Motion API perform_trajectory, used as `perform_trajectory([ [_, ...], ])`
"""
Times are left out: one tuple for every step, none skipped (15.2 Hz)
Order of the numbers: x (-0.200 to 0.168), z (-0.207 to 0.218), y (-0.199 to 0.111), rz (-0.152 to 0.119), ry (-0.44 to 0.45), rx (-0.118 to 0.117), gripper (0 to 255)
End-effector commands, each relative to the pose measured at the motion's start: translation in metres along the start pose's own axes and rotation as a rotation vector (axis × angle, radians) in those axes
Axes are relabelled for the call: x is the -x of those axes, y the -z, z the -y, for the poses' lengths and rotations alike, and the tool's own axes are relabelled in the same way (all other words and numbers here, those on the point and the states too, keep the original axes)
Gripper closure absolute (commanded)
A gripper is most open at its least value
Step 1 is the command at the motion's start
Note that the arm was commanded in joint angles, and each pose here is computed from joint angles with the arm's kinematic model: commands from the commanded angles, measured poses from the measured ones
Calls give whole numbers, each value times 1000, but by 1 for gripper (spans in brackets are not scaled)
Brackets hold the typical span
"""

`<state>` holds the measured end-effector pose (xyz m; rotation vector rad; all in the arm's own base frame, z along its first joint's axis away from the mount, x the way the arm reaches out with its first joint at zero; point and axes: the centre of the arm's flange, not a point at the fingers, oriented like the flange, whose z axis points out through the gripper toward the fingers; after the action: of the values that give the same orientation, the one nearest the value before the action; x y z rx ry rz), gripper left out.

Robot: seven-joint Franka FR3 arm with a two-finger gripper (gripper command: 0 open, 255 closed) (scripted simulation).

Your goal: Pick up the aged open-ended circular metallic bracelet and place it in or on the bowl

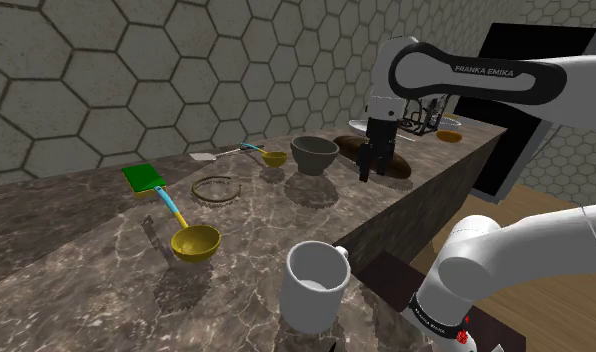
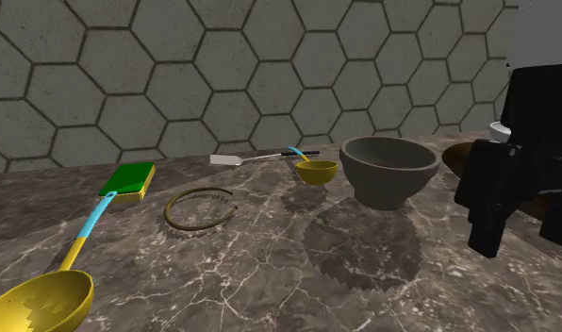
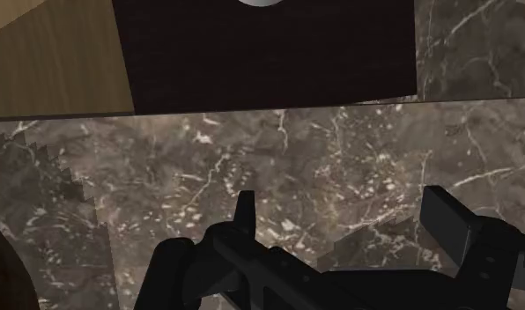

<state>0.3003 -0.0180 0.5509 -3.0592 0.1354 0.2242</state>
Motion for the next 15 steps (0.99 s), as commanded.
perform_trajectory([
  [0, 0, 0, 0, 0, 0, 0],
  [-7, 11, -1, -1, -19, -1, 0],
  [-13, 22, -2, -3, -39, -2, 0],
  [-21, 33, -3, -4, -58, -3, 0],
  [-28, 43, -4, -5, -78, -4, 0],
  [-35, 54, -5, -7, -97, -5, 0],
  [-43, 64, -6, -8, -117, -7, 0],
  [-51, 75, -7, -9, -136, -8, 0],
  [-59, 85, -7, -11, -156, -9, 0],
  [-67, 95, -8, -12, -175, -10, 0],
  [-76, 104, -9, -14, -195, -11, 0],
  [-84, 114, -10, -15, -214, -12, 0],
  [-93, 123, -11, -16, -234, -13, 0],
  [-102, 133, -11, -18, -253, -14, 0],
  [-112, 142, -12, -19, -273, -15, 0],
])
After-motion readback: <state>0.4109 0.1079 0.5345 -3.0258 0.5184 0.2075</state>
